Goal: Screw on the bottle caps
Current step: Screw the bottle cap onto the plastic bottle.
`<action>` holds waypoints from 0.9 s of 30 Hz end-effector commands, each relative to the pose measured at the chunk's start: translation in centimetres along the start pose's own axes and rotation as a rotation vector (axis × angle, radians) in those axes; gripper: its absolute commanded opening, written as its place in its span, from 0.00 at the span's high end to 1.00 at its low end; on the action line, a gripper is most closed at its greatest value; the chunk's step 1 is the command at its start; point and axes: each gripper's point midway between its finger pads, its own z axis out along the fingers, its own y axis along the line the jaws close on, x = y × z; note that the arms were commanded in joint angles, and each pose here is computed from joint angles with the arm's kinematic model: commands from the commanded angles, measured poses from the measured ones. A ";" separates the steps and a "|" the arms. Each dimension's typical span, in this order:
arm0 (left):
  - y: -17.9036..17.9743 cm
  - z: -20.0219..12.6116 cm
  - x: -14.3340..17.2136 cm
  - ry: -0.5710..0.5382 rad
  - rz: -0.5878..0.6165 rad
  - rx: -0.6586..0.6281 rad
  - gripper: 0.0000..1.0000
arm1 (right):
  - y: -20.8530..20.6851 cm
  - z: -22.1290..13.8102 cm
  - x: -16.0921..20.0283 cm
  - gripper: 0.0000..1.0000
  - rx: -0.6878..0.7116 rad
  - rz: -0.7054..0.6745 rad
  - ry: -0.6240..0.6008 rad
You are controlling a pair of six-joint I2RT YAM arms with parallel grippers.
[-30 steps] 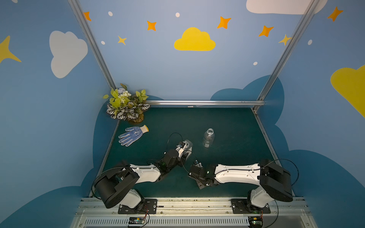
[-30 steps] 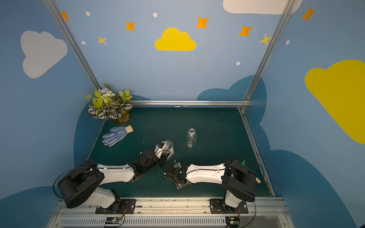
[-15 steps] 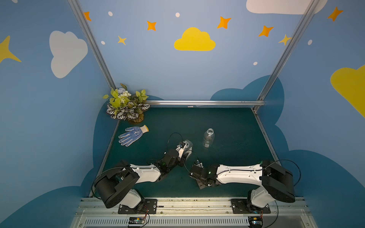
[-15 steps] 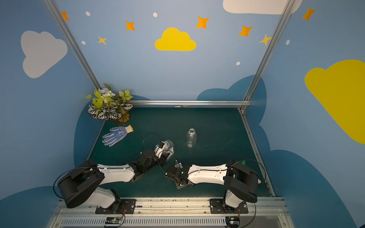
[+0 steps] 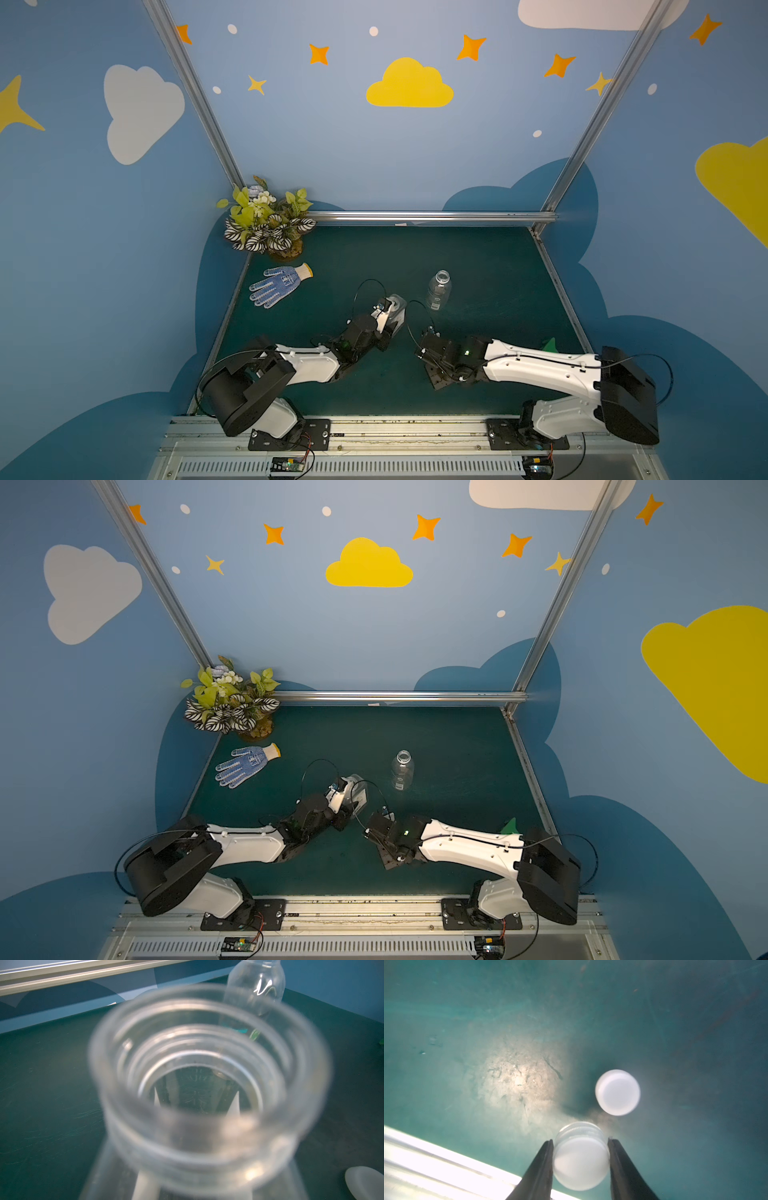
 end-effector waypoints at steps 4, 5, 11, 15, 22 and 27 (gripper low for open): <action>-2.9 -0.5 4.6 0.142 0.050 0.148 0.62 | -2.0 -4.3 -1.6 0.63 -0.028 -0.013 -0.037; -3.2 -0.5 4.6 0.139 0.057 0.160 0.61 | -2.3 -4.9 -2.0 0.63 -0.031 -0.012 -0.049; -5.6 -0.6 4.8 0.133 0.113 0.255 0.62 | -4.3 -8.7 -4.8 0.63 -0.012 0.046 -0.165; -7.0 -0.7 4.9 0.133 0.165 0.295 0.62 | -4.7 -12.0 -7.6 0.62 -0.040 0.046 -0.265; -8.2 -0.9 5.1 0.137 0.183 0.349 0.61 | -4.3 -14.4 -11.6 0.62 -0.058 0.010 -0.296; -8.6 -0.7 5.2 0.134 0.184 0.369 0.50 | -3.9 -14.4 -13.4 0.63 -0.067 0.002 -0.297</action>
